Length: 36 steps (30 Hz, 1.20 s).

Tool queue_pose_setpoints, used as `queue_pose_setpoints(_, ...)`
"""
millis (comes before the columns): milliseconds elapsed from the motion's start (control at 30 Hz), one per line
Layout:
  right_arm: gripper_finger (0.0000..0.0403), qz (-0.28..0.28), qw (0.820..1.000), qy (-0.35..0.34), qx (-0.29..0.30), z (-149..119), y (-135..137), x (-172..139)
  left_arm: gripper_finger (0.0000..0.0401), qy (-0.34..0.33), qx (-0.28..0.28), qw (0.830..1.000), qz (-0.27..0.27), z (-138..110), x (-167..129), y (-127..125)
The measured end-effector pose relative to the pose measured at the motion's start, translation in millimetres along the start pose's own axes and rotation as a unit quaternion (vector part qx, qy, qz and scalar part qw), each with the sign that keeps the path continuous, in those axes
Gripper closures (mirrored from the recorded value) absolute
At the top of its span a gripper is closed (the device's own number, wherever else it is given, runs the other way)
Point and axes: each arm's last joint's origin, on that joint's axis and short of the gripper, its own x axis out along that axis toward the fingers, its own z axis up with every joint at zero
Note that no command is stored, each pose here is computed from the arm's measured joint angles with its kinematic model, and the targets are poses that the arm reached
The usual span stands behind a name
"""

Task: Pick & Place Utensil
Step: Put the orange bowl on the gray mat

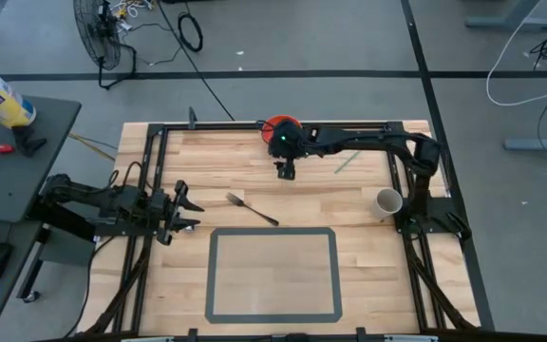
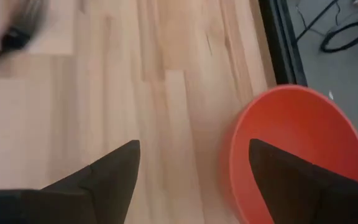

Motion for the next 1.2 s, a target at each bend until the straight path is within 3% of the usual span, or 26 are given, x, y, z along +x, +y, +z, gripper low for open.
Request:
queue_pose_setpoints(400, 0.0137, -0.018, 0.998, 0.042, 0.044, -30.4, -36.2, 46.3, 0.0238, 0.0, 0.0, 1.0, 0.0, 0.0, 0.0, 0.0)
queue_pose_setpoints(800, 0.0249, 0.016, 0.997, 0.029, 0.07, -33.5, -41.6, 47.1, 0.0238, 0.0, 0.0, 1.0, 0.0, 0.0, 0.0, 0.0)
queue_pose_setpoints(1200, 0.0323, 0.018, 0.997, 0.03, 0.068, -33.7, -41.1, 47.1, 0.0238, 0.0, 0.0, 1.0, 0.0, 0.1, 0.0, 0.0)
